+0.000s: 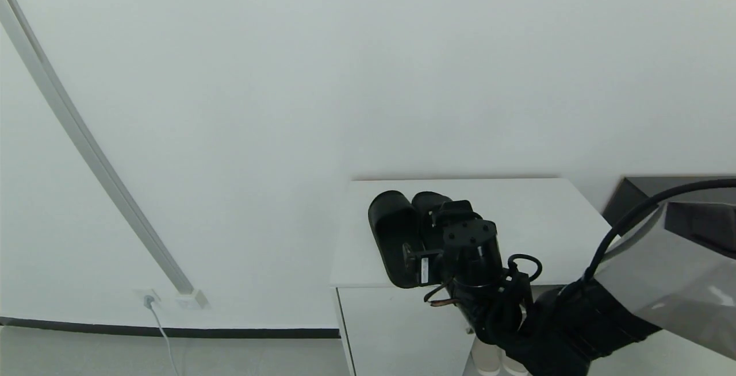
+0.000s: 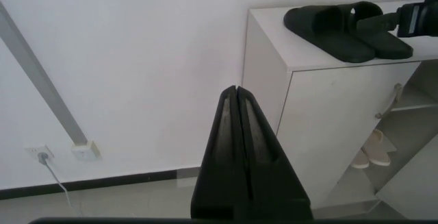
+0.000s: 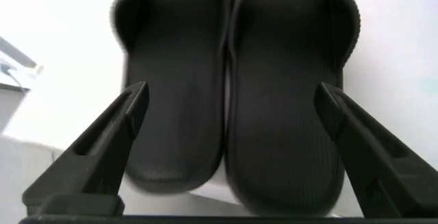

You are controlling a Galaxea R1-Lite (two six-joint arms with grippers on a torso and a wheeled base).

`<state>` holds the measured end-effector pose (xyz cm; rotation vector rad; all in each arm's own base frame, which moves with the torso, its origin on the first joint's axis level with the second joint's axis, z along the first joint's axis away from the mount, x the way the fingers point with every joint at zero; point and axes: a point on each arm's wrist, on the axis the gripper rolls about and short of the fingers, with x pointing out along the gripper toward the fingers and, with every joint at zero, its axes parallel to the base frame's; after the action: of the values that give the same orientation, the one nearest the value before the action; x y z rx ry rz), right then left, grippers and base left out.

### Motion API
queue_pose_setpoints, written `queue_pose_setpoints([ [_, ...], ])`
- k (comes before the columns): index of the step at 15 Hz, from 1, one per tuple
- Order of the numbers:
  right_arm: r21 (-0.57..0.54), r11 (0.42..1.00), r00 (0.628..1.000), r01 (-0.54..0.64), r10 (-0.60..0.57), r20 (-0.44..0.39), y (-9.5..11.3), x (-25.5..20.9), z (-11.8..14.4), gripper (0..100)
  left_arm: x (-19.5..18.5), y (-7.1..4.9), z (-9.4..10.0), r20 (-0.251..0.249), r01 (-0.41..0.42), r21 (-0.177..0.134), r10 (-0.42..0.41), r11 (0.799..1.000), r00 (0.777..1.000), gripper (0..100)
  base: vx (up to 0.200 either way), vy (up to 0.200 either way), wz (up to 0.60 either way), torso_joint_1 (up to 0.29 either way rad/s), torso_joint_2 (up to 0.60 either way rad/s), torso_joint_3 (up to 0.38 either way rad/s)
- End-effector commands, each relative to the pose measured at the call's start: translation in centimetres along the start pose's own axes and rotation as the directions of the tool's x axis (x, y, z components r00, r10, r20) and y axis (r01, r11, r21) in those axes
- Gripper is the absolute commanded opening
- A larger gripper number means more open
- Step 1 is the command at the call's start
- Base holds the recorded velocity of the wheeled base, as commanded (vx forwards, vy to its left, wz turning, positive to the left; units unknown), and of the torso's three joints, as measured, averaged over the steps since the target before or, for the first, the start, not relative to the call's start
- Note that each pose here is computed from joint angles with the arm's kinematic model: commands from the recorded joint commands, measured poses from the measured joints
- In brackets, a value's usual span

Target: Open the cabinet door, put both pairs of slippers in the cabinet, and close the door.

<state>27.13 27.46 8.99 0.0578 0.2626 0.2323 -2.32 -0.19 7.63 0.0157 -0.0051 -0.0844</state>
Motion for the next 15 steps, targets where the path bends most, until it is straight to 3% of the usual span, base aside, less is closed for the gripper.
queue_pose_setpoints([
  [1, -0.012, 1.000, 1.000, 0.022, -0.022, -0.022, 0.0, 2.2, -1.5, 100, 0.0, 0.0, 0.0, -0.001, 0.000, 0.000, 0.000, 1.000, 1.000, 0, 0.000, 0.000, 0.00, 0.000, 0.00, 0.000],
  [9, 0.008, 0.998, 0.996, 0.065, -0.065, 0.067, 0.0, 8.7, -0.9, 100, 0.0, 0.0, 0.0, -0.001, -0.002, -0.002, 0.002, 1.000, 1.000, 0, 0.000, 0.000, 0.00, 0.000, 0.00, 0.000],
  [15, 0.004, 0.997, 0.994, 0.074, -0.074, 0.077, 0.2, 10.6, -0.5, 100, 0.0, 0.0, 0.0, -0.001, -0.002, -0.002, 0.002, 1.000, 1.000, 0, 0.000, 0.000, 0.00, 0.000, 0.00, 0.000],
])
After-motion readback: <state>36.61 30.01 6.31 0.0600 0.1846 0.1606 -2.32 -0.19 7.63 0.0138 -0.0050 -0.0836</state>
